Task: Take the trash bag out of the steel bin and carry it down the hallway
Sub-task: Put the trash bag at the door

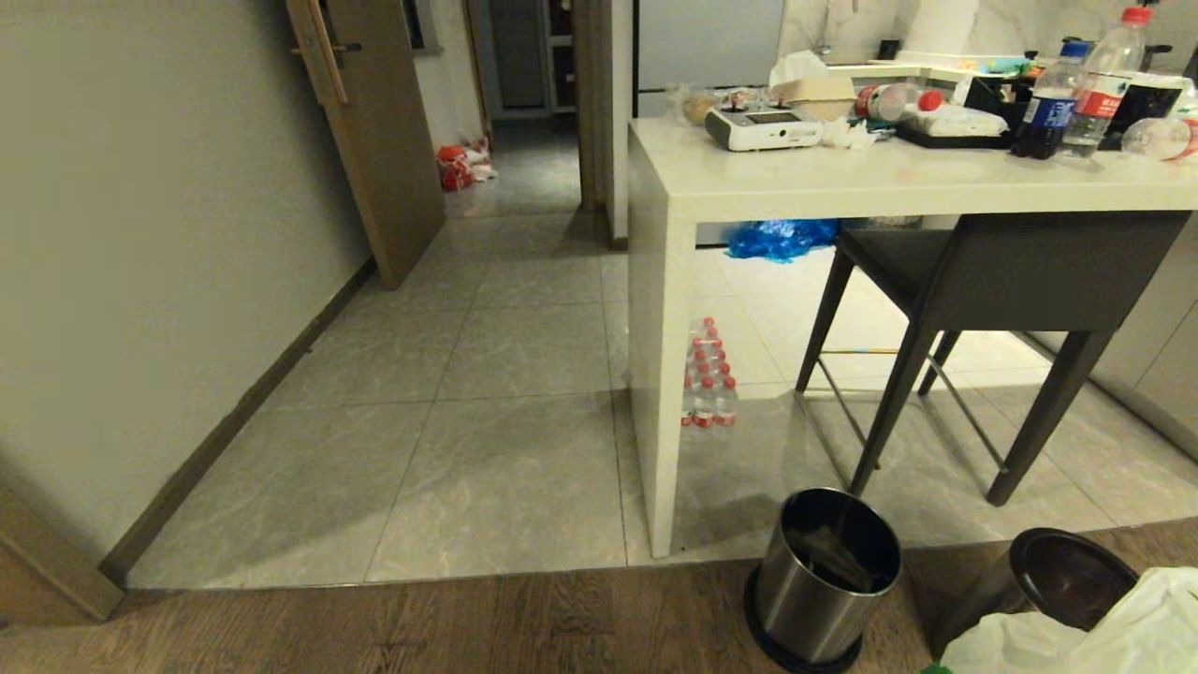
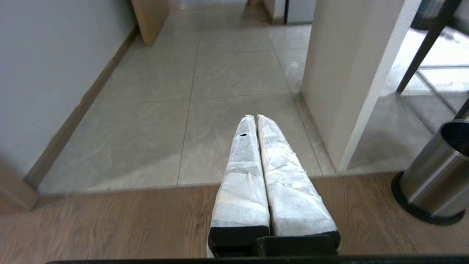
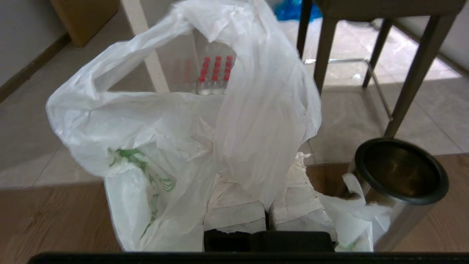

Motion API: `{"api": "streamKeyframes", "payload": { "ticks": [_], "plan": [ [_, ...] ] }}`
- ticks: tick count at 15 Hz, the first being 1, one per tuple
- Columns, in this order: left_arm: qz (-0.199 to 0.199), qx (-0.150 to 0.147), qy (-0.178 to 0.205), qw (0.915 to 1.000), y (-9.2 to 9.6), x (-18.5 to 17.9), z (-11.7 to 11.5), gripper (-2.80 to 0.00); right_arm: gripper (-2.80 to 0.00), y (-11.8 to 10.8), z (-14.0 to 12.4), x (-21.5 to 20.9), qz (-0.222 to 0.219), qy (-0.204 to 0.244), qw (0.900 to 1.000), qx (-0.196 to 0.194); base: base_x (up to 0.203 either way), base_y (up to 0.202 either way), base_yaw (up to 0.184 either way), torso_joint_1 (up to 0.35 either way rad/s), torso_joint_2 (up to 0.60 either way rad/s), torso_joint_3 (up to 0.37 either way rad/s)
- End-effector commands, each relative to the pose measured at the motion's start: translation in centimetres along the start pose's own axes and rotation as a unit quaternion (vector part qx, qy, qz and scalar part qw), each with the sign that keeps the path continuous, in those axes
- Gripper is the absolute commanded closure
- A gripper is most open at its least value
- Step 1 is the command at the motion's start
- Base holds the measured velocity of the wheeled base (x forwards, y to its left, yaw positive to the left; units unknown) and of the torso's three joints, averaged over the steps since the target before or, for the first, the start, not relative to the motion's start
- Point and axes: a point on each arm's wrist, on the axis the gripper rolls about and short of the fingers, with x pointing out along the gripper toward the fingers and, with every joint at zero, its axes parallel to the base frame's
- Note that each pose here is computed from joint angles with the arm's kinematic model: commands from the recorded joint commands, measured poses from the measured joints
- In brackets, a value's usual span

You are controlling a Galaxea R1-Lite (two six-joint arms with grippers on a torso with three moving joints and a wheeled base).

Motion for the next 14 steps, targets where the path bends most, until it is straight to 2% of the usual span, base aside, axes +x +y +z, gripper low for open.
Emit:
{"api": "streamKeyframes", "payload": {
  "ticks": [1, 6, 14],
  "plan": [
    [0.000, 0.000, 0.000, 1.0000, 0.00, 0.00, -0.02, 0.00, 0.00, 0.00, -0.02, 0.02, 0.000, 0.002, 1.000, 0.000, 0.115, 0.102, -0.008, -0.001, 0.00, 0.004],
    [0.000, 0.000, 0.000, 1.0000, 0.00, 0.00, -0.01, 0.00, 0.00, 0.00, -0.02, 0.02, 0.000, 0.002, 1.000, 0.000, 0.032, 0.121, -0.008, 0.003, 0.00, 0.002],
    [0.000, 0.002, 0.000, 1.0000, 0.00, 0.00, -0.01, 0.00, 0.00, 0.00, -0.02, 0.02, 0.000, 0.002, 1.000, 0.000, 0.000, 0.191, 0.000, 0.003, 0.00, 0.005]
  ]
}}
